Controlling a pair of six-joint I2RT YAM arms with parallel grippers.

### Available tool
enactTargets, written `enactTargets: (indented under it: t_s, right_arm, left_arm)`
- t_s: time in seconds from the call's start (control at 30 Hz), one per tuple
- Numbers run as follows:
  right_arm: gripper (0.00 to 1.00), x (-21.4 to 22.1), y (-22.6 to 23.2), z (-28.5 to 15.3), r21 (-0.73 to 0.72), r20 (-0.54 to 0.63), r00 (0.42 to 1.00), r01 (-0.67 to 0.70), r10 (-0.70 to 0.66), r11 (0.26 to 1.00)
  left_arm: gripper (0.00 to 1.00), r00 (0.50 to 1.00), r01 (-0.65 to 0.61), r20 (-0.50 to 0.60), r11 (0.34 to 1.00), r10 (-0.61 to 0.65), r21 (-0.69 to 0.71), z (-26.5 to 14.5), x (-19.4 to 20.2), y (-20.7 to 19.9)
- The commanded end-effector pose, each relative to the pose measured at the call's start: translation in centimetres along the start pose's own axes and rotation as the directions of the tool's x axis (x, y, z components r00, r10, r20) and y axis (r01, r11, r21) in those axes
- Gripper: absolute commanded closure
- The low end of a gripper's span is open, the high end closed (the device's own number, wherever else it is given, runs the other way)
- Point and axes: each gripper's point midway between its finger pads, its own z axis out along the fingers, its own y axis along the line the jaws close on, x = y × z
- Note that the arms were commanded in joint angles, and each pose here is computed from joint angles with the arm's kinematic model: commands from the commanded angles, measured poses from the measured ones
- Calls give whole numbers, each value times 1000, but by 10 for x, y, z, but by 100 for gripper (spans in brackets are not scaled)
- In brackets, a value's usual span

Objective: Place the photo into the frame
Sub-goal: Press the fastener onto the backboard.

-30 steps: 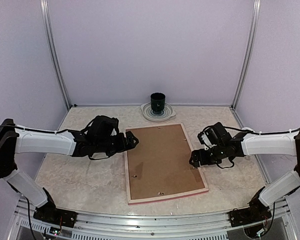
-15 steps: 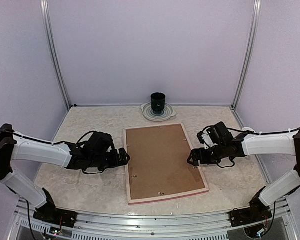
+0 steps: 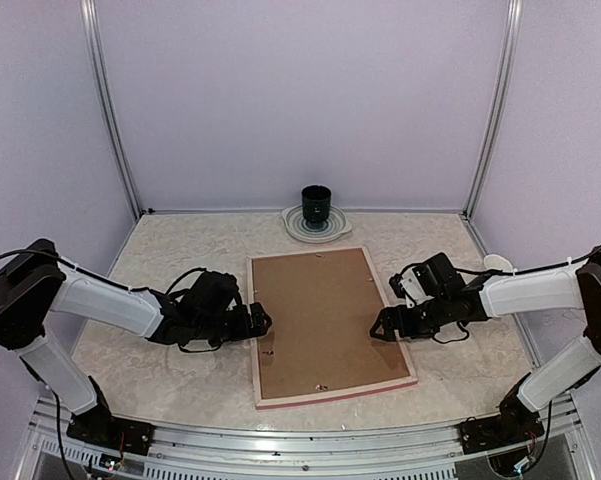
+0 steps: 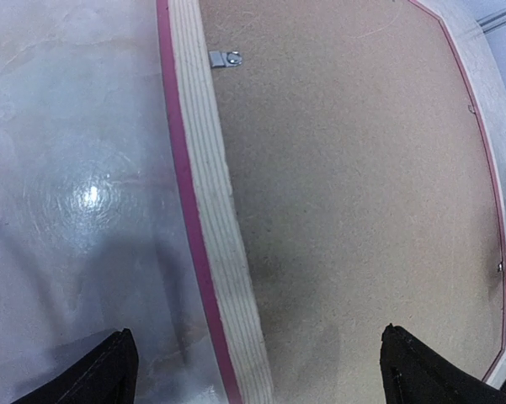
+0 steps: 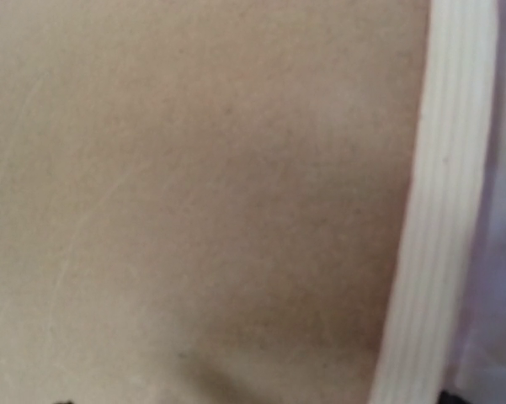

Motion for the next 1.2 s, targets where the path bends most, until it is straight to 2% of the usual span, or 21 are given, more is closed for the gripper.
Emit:
enactTargets:
  t_s: [0.0,0.47,0.93,1.17]
  right_arm:
    - [8,3,9,3,-71,-1,1000,-6,6,997]
    - [8,15,25,4,-118,-8,1000,7,-8,993]
    - [8,20,38,8,-127,-13,1000,24,-26,992]
    - [8,16,29,5,-68,6,1000,22,-22,997]
  left_arm:
    - [1,1000,-13,-3,999,13,53,9,-2,-16]
    - [1,999,-36,-7,997,37,74,22,-10,-35]
    - [1,999,-37,8,998,37,49,33,-34,-24]
    - [1,1000,-28,9,999,28,31,30,-37,-10]
